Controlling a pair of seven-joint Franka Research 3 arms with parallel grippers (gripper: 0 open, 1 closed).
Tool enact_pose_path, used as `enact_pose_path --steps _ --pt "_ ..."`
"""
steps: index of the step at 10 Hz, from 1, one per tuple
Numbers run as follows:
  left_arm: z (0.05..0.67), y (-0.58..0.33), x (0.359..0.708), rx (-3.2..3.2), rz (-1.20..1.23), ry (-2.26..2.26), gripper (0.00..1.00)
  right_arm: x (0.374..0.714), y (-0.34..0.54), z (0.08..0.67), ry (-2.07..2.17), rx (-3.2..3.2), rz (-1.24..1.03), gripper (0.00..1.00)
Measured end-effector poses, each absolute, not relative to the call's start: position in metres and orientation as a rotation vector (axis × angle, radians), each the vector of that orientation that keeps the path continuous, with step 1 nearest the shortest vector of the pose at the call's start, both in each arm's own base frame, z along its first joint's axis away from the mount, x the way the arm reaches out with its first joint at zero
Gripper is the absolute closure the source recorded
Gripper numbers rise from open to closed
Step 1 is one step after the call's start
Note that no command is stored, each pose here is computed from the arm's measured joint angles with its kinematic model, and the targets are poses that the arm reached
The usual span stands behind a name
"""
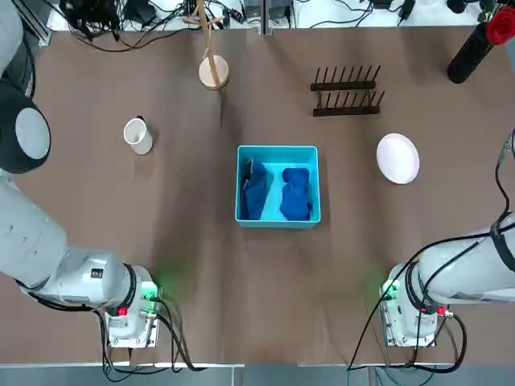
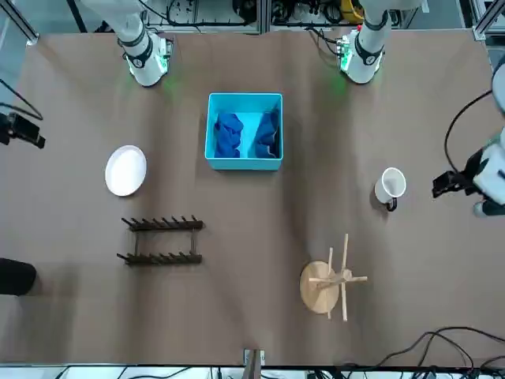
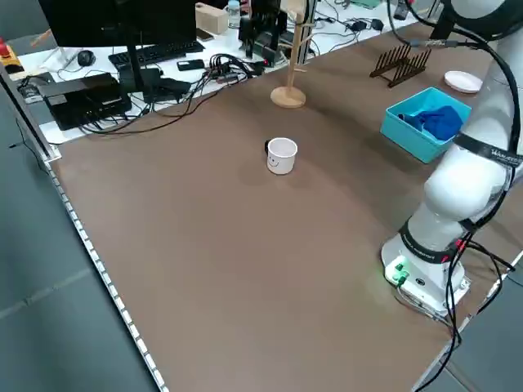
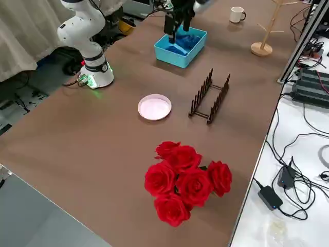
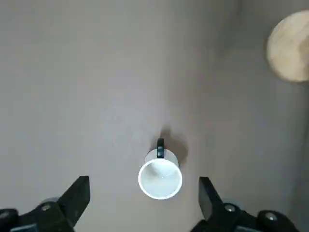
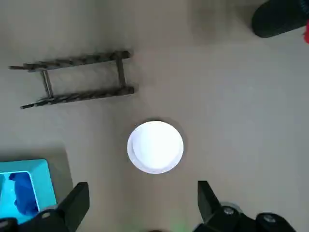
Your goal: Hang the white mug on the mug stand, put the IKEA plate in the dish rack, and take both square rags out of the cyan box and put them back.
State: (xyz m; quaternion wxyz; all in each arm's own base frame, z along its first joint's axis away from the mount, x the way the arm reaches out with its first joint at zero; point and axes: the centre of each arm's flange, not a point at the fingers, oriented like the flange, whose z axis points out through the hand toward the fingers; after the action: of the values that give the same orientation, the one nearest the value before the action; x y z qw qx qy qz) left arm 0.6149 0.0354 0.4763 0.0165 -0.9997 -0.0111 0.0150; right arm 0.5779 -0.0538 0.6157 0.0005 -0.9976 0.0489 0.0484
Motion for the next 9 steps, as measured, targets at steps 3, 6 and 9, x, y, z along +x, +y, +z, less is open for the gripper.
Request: enact_pose_path --steps 3,6,9 --pt "0.398 0.041 0.587 -3.104 0.265 -0.027 0.04 0.593 -0.094 0.505 -0.02 -3.132 0.122 0.01" --pt "0.345 0.063 0.56 -3.118 0.314 0.015 0.08 0.572 -0.14 0.426 -0.112 -3.127 0.095 0.03" --pt "0.294 0.095 0.529 -3.151 0.241 0.082 0.09 0.563 -0.143 0.36 -0.138 -3.125 0.098 0.03"
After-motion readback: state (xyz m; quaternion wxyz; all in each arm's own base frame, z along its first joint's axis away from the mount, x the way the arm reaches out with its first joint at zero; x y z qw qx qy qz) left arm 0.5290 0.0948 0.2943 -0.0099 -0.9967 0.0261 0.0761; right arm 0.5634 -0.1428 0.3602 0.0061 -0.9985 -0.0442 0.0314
